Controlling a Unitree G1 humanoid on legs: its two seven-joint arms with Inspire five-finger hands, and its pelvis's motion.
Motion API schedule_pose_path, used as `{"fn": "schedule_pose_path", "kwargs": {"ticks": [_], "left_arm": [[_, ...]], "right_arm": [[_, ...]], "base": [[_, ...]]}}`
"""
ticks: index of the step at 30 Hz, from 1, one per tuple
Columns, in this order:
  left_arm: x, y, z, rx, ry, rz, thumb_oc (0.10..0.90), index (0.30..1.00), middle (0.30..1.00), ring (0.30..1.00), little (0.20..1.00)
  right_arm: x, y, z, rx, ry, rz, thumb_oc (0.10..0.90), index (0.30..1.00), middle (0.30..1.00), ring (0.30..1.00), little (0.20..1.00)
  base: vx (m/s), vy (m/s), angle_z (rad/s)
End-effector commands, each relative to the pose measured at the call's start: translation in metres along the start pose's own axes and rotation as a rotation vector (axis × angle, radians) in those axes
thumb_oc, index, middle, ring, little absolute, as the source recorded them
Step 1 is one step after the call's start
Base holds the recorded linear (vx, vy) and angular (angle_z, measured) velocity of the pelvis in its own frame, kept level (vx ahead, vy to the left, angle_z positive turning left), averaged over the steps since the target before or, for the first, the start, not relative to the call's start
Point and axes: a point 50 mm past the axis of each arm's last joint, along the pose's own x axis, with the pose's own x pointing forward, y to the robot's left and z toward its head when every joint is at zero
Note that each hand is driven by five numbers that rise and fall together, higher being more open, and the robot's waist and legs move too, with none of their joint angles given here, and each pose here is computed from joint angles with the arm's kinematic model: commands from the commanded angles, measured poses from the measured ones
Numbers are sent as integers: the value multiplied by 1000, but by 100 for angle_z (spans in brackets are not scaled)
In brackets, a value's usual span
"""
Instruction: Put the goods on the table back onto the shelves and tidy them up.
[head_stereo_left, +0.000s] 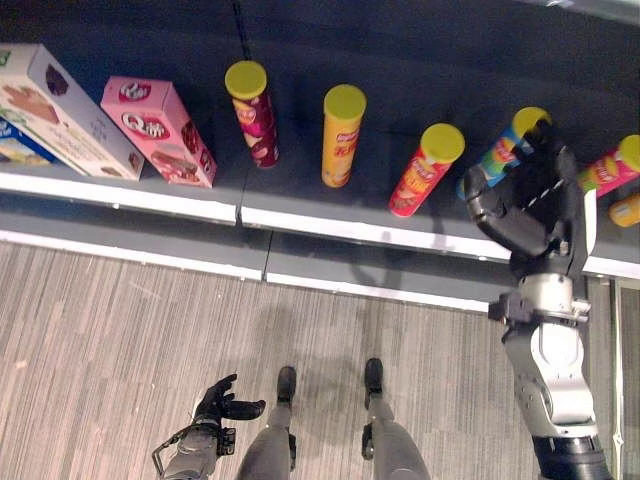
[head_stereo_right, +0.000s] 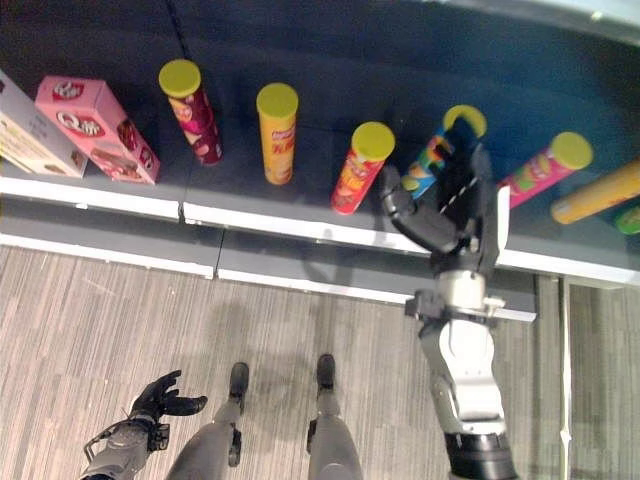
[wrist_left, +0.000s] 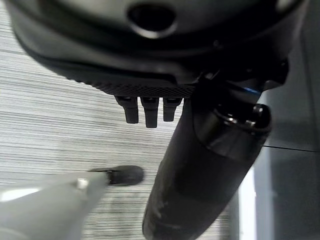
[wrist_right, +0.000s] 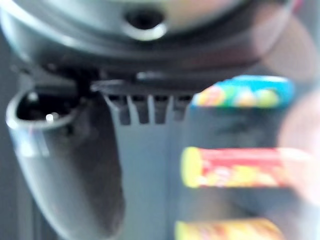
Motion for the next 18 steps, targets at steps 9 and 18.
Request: {"fn": "schedule_pose_path", "kwargs": {"ticks": [9, 18], "left_arm": [[-13, 20, -44, 70, 102, 11, 800, 900, 900, 900, 900], [-25, 21, -76, 108, 208, -2, 800, 900, 900, 900, 900]], "right_arm": [[-35, -29, -48, -263, 343, 216, 800, 900, 900, 900, 900], [-26, -25, -79, -364, 465, 281, 800, 900, 900, 900, 900]], "base": [[76, 13, -10], [19, -2, 2]]}}
